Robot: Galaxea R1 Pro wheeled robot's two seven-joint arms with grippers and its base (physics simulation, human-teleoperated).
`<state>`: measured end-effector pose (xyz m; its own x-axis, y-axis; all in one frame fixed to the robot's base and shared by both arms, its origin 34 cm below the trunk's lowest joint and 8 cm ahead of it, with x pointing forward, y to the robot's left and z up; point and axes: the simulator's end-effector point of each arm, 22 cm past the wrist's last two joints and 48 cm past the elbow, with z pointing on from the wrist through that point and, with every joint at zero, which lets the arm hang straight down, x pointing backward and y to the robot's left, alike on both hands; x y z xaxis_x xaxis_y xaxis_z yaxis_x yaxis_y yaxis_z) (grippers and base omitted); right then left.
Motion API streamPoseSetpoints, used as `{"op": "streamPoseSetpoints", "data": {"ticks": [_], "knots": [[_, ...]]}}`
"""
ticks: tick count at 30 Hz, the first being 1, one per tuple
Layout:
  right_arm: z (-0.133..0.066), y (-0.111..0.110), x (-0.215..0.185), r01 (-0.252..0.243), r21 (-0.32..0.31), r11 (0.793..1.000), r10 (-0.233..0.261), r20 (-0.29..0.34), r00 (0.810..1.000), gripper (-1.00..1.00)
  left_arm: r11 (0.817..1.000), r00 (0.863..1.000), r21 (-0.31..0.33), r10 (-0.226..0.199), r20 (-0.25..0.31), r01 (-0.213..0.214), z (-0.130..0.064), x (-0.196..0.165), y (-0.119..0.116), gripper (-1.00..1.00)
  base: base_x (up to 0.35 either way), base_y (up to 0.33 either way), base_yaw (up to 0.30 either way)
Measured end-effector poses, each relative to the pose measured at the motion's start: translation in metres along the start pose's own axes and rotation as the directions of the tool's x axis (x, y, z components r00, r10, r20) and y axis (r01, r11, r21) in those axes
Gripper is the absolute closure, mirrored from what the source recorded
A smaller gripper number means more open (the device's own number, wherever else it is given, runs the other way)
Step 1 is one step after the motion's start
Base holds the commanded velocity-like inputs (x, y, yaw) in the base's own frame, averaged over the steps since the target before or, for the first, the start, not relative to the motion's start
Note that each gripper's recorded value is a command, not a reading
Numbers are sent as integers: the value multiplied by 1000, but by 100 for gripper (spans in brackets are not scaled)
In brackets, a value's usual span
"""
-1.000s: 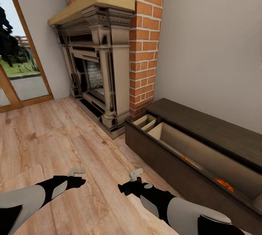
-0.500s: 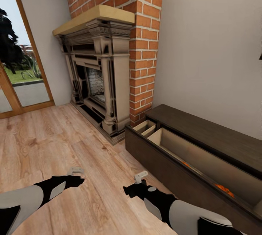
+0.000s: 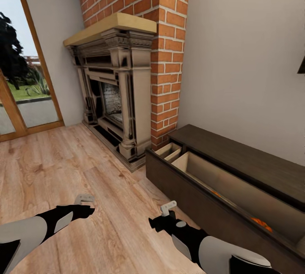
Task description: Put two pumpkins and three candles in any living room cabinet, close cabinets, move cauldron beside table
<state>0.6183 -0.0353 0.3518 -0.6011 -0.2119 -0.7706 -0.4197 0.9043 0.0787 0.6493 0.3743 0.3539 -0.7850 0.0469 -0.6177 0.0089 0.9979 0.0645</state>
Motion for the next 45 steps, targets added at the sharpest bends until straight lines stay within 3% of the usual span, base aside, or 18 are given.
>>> {"op": "streamPoseSetpoints", "data": {"ticks": [4,10,13,23,27,45], "knots": [[0,0,-7,-10,1,1000,10,36,999,-100,1000,1000,3,0,0,0,0,0,-1,-100,-199,140,-23],[-1,-6,-20,-122,16,992,120,99,988,-100,1000,1000,7,1,0,-1,0,0,-2,-100,-229,238,-224],[-2,-12,-19,-143,28,989,139,102,985,-100,1000,1000,6,1,0,-1,0,0,-1,-100,-154,294,-279],[-2,-18,-17,-154,43,987,149,101,984,-100,1000,1000,9,2,1,-2,0,-1,-3,-100,-21,330,-249],[-3,-20,-18,-182,47,982,176,106,979,-100,1000,1000,11,3,3,-3,-1,-2,-4,-100,0,284,-296],[-7,-21,-26,-188,50,981,181,122,976,-100,1000,999,11,3,32,-3,-6,-12,-4,-100,0,18,-287]]}}
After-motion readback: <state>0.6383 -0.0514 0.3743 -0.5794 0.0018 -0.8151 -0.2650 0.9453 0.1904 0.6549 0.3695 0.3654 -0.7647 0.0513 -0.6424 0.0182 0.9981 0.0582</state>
